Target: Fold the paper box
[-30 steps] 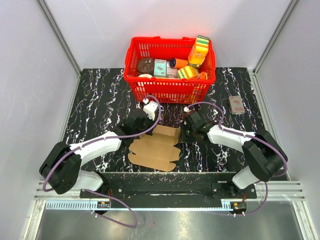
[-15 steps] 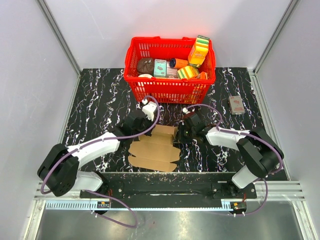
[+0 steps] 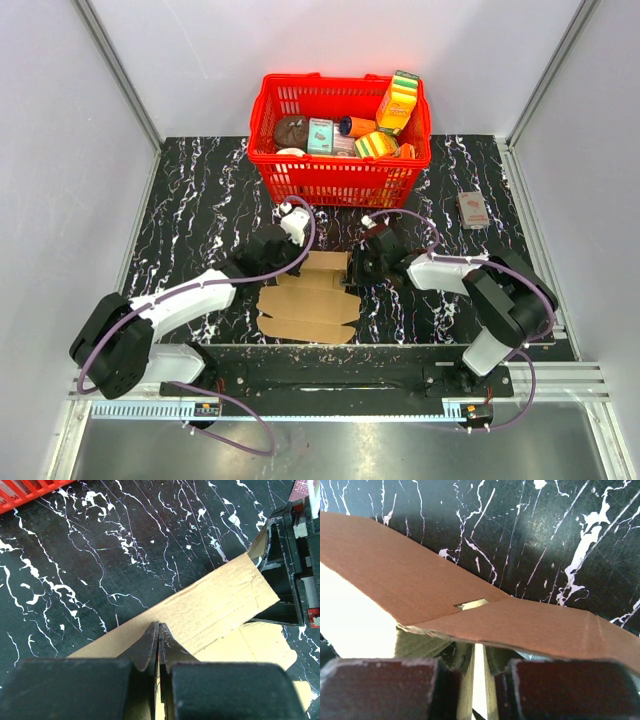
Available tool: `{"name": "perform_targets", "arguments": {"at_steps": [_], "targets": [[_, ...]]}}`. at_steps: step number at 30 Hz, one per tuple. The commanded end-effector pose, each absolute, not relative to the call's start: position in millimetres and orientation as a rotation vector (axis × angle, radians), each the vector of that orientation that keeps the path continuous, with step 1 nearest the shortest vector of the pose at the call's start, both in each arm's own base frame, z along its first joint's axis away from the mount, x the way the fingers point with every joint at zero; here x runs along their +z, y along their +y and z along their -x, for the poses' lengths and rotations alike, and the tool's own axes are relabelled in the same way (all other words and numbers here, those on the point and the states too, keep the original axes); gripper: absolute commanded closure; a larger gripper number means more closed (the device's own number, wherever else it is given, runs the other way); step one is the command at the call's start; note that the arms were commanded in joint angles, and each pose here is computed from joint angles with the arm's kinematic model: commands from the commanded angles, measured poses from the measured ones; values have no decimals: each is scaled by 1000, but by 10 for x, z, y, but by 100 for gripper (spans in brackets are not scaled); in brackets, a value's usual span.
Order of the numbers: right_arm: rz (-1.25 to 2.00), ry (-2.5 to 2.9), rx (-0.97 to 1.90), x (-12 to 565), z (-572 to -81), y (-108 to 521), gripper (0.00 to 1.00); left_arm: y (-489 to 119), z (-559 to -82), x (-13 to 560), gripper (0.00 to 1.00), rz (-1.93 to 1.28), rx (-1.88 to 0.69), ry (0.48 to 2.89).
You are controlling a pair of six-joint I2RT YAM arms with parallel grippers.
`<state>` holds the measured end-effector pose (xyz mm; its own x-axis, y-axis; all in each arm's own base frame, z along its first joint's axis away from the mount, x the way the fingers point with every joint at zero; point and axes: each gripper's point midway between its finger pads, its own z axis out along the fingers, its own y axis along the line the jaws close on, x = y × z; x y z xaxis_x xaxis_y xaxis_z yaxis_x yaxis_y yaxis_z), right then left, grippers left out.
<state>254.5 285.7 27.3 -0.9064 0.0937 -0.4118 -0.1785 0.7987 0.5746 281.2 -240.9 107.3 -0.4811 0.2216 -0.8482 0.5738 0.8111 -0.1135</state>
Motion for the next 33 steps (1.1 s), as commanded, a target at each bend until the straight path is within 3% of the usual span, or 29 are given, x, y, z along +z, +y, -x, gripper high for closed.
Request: {"name": "perform_targets", "arguments": {"at_steps": [1, 12, 21, 27, 33], "targets": [[78, 2571, 904, 234, -2545, 2943, 85, -2407, -2738, 1070, 100, -588, -523, 2074], [84, 2585, 847, 231, -2555, 2874, 84, -2386, -2708, 1080, 100, -588, -522, 2074], [101, 2574, 543, 607, -2550, 2396, 80, -2370, -2691, 1072, 100, -585, -524, 2077], [118, 2467, 608, 950, -2632, 2458, 79, -2364, -2665, 1044, 100, -585, -529, 2084], [125, 2451, 631, 931, -2720, 2552, 80, -2358, -2666, 1062, 100, -583, -529, 2081]]}}
